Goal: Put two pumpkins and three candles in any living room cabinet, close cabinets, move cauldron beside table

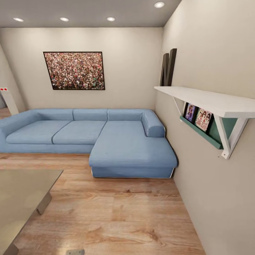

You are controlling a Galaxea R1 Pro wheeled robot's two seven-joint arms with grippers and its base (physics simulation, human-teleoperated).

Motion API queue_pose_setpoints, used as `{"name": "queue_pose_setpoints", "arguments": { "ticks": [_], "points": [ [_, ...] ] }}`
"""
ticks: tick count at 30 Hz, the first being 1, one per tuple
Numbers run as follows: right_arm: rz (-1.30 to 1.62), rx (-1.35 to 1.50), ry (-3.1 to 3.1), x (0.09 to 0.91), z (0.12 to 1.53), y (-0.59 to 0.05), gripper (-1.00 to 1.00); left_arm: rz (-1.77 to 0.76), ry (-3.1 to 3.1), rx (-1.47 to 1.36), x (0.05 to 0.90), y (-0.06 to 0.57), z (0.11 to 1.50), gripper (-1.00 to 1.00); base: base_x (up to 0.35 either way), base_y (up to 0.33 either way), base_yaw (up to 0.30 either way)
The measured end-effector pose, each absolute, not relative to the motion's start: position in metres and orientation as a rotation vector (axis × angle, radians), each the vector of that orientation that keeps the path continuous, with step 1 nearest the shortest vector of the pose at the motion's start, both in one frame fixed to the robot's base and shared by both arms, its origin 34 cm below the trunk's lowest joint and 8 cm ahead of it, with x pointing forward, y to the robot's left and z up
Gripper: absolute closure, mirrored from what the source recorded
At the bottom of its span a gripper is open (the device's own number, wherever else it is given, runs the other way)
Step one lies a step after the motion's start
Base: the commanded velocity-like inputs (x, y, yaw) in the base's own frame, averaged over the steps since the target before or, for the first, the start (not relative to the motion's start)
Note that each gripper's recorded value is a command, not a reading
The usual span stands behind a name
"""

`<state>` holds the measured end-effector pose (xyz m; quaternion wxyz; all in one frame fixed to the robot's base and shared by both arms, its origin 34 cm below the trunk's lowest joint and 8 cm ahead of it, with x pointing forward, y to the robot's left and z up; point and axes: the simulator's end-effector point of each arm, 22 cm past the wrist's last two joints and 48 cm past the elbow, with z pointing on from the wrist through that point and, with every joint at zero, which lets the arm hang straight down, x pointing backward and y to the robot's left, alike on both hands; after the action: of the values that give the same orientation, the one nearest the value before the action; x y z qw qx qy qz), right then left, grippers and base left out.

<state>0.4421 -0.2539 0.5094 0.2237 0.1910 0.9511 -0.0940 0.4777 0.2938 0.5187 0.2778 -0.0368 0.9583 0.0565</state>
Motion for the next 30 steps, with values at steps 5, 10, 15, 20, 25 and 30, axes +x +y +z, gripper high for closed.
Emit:
{"name": "queue_pose_setpoints", "arguments": {
  "ticks": [5, 10, 15, 20, 25, 30],
  "points": [
    [-0.256, 0.523, 2.625, 0.443, 0.5097, -0.2527, -1.0, 0.152, 2.572, -0.099, 0.4777, 0.2938, 0.5187, -1.0, 0.228, -0.058, 0.014],
    [-0.255, 0.522, 2.627, 0.4428, 0.5096, -0.2521, -1.0, 0.152, 2.572, -0.099, 0.4777, 0.2938, 0.5187, -1.0, 0.167, -0.14, 0.219],
    [-0.254, 0.522, 2.625, 0.4434, 0.5098, -0.2522, -1.0, 0.152, 2.571, -0.099, 0.4778, 0.2939, 0.5188, -1.0, 0.123, -0.019, 0.086],
    [-0.253, 0.523, 2.625, 0.4435, 0.5098, -0.2522, -1.0, 0.154, 2.558, -0.1, 0.478, 0.2947, 0.5195, -1.0, 0.119, -0.087, 0.008],
    [-0.253, 0.522, 2.625, 0.4436, 0.5098, -0.2522, -1.0, 0.153, 2.559, -0.101, 0.4762, 0.2941, 0.5187, -1.0, 0.082, -0.156, 0.001],
    [-0.254, 0.522, 2.624, 0.4437, 0.5099, -0.2522, -1.0, 0.152, 2.56, -0.101, 0.476, 0.2934, 0.5186, -1.0, 0.074, -0.077, 0.0]
  ]
}}
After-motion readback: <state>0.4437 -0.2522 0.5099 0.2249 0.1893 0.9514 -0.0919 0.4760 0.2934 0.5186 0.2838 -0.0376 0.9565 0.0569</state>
